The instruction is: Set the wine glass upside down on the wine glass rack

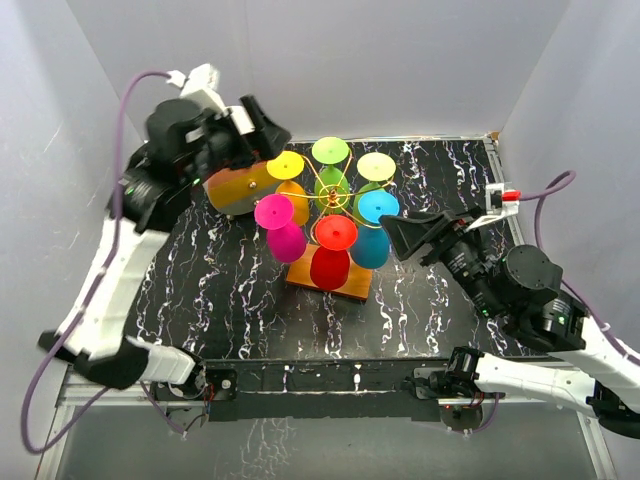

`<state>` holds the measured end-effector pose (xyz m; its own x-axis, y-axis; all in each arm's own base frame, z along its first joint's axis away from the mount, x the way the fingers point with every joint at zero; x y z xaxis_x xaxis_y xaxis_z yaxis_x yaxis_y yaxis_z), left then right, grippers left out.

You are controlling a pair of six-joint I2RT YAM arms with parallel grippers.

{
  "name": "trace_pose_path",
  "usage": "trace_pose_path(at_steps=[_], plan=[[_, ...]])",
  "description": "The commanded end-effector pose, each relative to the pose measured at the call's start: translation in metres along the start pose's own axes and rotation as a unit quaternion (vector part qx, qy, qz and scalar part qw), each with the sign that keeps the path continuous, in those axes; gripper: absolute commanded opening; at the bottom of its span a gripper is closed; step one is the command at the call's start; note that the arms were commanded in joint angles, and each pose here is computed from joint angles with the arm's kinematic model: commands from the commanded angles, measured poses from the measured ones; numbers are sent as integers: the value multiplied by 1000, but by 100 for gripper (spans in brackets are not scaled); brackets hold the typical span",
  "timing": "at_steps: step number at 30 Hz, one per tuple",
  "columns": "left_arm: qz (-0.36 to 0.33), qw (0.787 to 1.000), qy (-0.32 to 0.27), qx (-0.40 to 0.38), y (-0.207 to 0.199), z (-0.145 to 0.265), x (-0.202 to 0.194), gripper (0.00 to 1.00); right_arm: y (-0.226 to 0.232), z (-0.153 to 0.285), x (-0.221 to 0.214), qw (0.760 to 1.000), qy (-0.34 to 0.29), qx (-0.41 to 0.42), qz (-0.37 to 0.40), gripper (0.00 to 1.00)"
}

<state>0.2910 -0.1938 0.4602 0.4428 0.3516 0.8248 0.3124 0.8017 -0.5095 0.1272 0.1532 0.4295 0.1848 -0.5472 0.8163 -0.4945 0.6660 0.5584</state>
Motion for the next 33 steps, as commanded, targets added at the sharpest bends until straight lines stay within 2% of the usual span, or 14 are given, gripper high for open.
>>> trace_pose_path(at_steps=[1,8,13,19,25,33], plan=[[-70,997,11,41,25,74,-18,99,-34,31,11,994,5,-101,-30,78],[-100,988,9,116,73,137,-62,99,-61,64,33,986,-33,-156,-55,75],[-110,983,-29,142,89,172,-67,99,-65,74,55,982,-57,-172,-47,75],[-121,977,-61,163,97,191,-63,99,-69,83,73,978,-80,-189,-34,75],[-126,975,-99,153,93,206,-53,99,-69,87,82,977,-92,-189,-32,75],[-132,975,-113,137,89,209,-49,99,-67,84,81,978,-92,-187,-30,75]])
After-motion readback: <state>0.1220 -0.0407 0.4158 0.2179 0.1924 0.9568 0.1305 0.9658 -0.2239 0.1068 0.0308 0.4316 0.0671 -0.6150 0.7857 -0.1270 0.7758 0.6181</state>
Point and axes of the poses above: each gripper's point midway between its finger pads, its own z axis back along the fingers, its own y axis along the line the jaws close on, x = y × z, the point moved 6 cm from there along z, back along the fingers, and after that the axes turned 2 degrees about -z, right-handed, at the moved point
